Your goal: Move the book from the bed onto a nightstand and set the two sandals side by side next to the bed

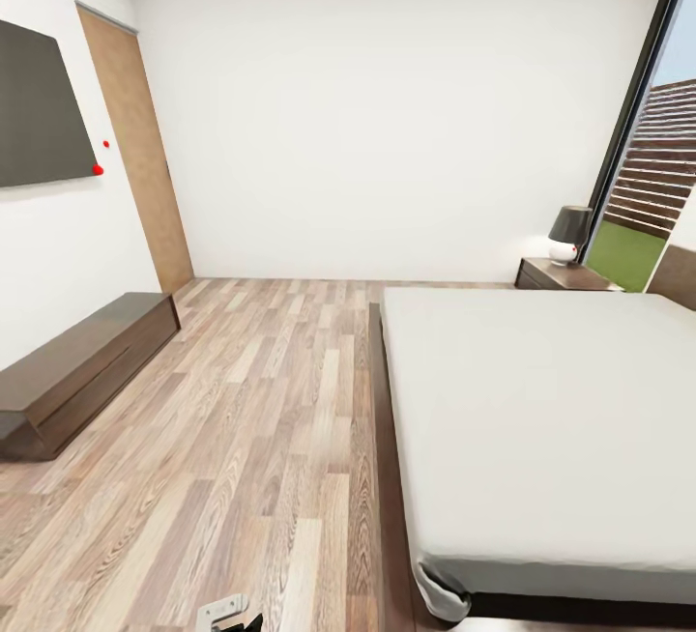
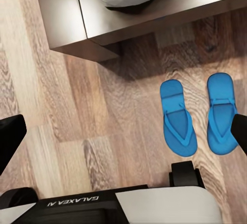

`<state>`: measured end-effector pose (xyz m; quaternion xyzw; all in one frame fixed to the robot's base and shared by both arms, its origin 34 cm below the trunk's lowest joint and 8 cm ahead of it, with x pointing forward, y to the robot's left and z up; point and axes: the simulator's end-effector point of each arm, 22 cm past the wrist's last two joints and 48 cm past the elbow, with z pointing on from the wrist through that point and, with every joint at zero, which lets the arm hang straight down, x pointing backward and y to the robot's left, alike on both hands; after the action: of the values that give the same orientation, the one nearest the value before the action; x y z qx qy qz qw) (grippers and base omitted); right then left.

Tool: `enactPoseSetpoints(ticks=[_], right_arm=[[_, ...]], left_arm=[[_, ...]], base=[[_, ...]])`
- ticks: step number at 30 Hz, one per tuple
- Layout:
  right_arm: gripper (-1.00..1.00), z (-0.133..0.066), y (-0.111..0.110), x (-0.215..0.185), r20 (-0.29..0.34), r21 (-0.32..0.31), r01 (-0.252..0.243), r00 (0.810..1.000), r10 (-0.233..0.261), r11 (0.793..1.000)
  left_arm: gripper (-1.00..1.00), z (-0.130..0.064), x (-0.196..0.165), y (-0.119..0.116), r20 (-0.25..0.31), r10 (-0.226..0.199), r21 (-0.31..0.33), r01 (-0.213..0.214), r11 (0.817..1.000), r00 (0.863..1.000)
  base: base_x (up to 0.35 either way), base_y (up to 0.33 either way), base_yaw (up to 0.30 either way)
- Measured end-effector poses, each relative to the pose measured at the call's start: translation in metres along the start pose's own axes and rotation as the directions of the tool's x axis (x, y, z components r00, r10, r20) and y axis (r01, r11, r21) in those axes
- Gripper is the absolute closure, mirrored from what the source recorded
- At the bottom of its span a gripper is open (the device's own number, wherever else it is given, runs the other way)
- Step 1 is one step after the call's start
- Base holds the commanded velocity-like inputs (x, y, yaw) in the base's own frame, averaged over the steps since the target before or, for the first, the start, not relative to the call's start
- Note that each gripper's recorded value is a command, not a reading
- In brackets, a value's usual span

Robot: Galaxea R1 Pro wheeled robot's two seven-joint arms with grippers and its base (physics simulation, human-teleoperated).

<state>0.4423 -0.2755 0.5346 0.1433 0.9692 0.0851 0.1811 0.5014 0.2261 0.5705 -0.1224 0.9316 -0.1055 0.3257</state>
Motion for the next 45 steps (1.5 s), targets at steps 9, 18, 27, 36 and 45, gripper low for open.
enactPoseSetpoints(ticks=[9,18,27,36,45], right_arm=[[-1.00,-0.012,0.003,-0.004,0.000,0.000,0.000,1.000,0.000,1.000],[-1.00,-0.025,0.005,-0.007,-0.001,0.000,0.000,1.000,0.000,1.000],[-1.00,-0.036,0.008,-0.010,-0.001,0.000,0.000,1.000,0.000,1.000],[-1.00,-0.048,0.010,-0.013,-0.001,0.000,0.000,1.000,0.000,1.000],[-1.00,-0.058,0.012,-0.015,-0.001,0.000,0.000,1.000,0.000,1.000]], left_arm=[[-1.00,-0.011,-0.007,-0.004,0.000,0.000,0.000,0.000,1.000,1.000],[-1.00,-0.021,-0.014,-0.007,-0.001,0.000,0.000,0.000,1.000,1.000],[-1.00,-0.031,-0.020,-0.010,-0.001,0.000,0.000,0.000,1.000,1.000],[-1.00,-0.041,-0.026,-0.013,-0.001,0.000,0.000,0.000,1.000,1.000],[-1.00,-0.050,-0.031,-0.016,-0.001,-0.001,-0.001,0.001,1.000,1.000]], base=[[0.000,0.000,0.000],[0.000,0.000,0.000],[0.000,0.000,0.000],[0.000,0.000,0.000],[0.000,0.000,0.000]])
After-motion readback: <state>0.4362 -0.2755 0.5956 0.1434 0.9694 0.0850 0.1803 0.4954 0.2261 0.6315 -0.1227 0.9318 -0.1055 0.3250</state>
